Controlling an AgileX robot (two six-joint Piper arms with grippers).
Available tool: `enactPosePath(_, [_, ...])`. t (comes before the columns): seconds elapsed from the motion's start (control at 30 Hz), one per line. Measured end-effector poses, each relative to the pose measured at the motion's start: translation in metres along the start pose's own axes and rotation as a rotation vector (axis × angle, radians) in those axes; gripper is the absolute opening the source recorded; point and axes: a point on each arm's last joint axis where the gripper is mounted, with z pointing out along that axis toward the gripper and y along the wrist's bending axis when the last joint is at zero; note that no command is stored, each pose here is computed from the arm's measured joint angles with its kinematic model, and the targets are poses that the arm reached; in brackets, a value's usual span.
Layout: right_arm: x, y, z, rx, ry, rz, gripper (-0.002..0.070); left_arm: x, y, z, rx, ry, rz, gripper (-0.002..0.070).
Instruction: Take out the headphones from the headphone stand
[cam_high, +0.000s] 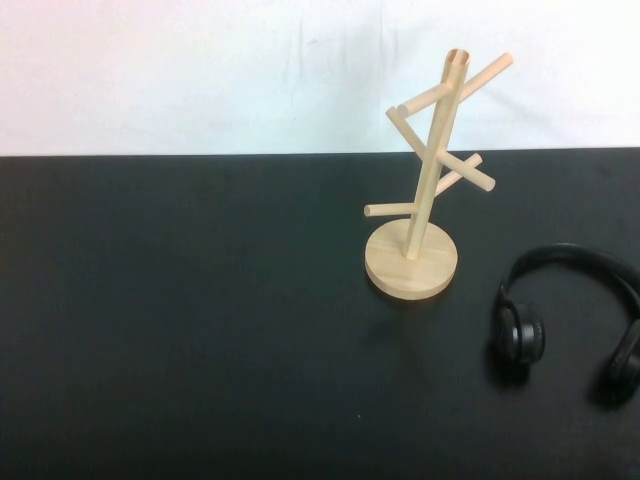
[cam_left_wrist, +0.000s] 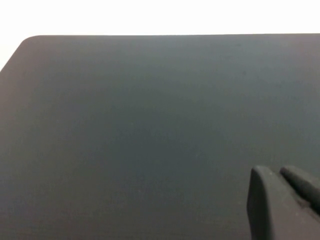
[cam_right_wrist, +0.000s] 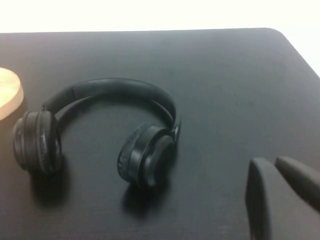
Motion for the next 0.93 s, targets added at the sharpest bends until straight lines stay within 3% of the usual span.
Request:
enactPosePath(0.27, [-0.0008,-0.0074,-0.0004,0.053,-0.008,0.118,-0.0006,0.0,0.0,0.0,-0.001,0.0,0.001,0.0002])
enactPosePath(0.93, [-0.0008,-0.0077,-0.0004,0.057,-0.008,0.12,-0.0006,0.0,0.0,0.0,-0.001,0.0,0.001,0.0002])
